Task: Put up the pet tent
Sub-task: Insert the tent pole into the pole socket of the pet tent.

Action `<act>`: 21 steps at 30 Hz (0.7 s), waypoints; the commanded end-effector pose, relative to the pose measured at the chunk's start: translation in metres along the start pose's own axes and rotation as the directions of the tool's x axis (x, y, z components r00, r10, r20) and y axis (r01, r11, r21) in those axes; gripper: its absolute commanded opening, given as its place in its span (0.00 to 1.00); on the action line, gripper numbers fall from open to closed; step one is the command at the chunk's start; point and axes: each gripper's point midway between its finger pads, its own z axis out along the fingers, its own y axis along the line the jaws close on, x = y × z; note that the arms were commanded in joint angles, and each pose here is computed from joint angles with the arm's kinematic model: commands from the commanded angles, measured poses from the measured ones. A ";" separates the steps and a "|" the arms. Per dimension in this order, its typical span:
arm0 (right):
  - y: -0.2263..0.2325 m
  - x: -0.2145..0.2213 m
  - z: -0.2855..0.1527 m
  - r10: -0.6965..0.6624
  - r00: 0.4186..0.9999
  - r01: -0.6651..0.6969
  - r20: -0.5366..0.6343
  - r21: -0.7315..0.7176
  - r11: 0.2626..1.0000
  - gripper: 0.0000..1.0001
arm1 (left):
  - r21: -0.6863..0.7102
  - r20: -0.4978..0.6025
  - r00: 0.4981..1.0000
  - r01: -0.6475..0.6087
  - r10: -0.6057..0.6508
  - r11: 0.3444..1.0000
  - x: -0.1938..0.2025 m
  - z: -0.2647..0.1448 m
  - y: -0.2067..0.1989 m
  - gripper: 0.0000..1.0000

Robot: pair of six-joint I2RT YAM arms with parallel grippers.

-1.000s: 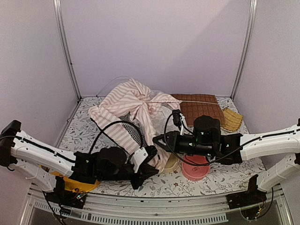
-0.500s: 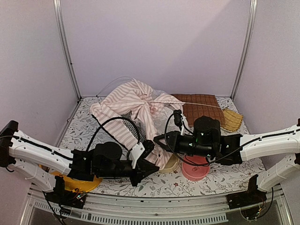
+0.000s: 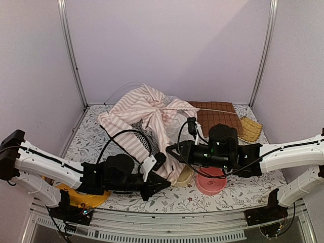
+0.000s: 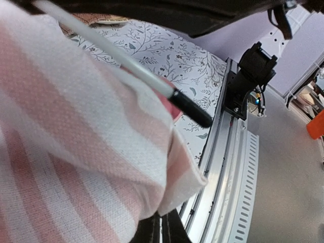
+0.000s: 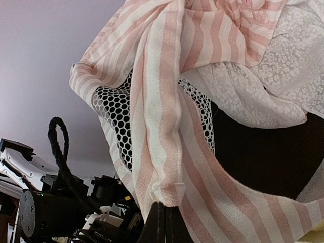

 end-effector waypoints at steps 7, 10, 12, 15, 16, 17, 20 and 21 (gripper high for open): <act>0.018 -0.019 -0.004 -0.016 0.998 0.020 0.067 -0.050 0.999 0.00 | 0.075 0.093 0.995 0.035 -0.041 0.997 -0.034 -0.009 -0.010 0.00; 0.016 -0.017 -0.004 -0.017 0.998 0.020 0.066 -0.044 0.999 0.00 | 0.080 0.101 0.994 0.035 -0.043 0.996 -0.038 -0.011 -0.011 0.00; 0.015 -0.017 -0.004 -0.018 0.998 0.021 0.066 -0.042 0.999 0.00 | 0.084 0.105 0.994 0.035 -0.044 0.996 -0.040 -0.012 -0.011 0.00; 0.013 -0.017 -0.004 -0.017 0.997 0.020 0.069 -0.035 0.999 0.00 | 0.094 0.108 0.993 0.031 -0.041 0.995 -0.042 -0.012 -0.013 0.00; 0.012 -0.017 -0.004 -0.018 0.997 0.021 0.069 -0.034 0.999 0.00 | 0.101 0.112 0.993 0.027 -0.039 0.995 -0.044 -0.012 -0.014 0.00; 0.011 -0.017 -0.004 -0.018 0.997 0.020 0.070 -0.030 0.999 0.00 | 0.108 0.114 0.993 0.025 -0.037 0.994 -0.045 -0.012 -0.016 0.00; 0.008 -0.016 -0.002 -0.022 0.997 0.024 0.073 -0.020 1.000 0.00 | 0.122 0.123 0.992 0.019 -0.034 0.992 -0.051 -0.012 -0.020 0.00; 0.008 -0.016 -0.001 -0.024 0.997 0.025 0.074 -0.017 1.000 0.00 | 0.127 0.125 0.992 0.016 -0.032 0.992 -0.052 -0.012 -0.021 0.00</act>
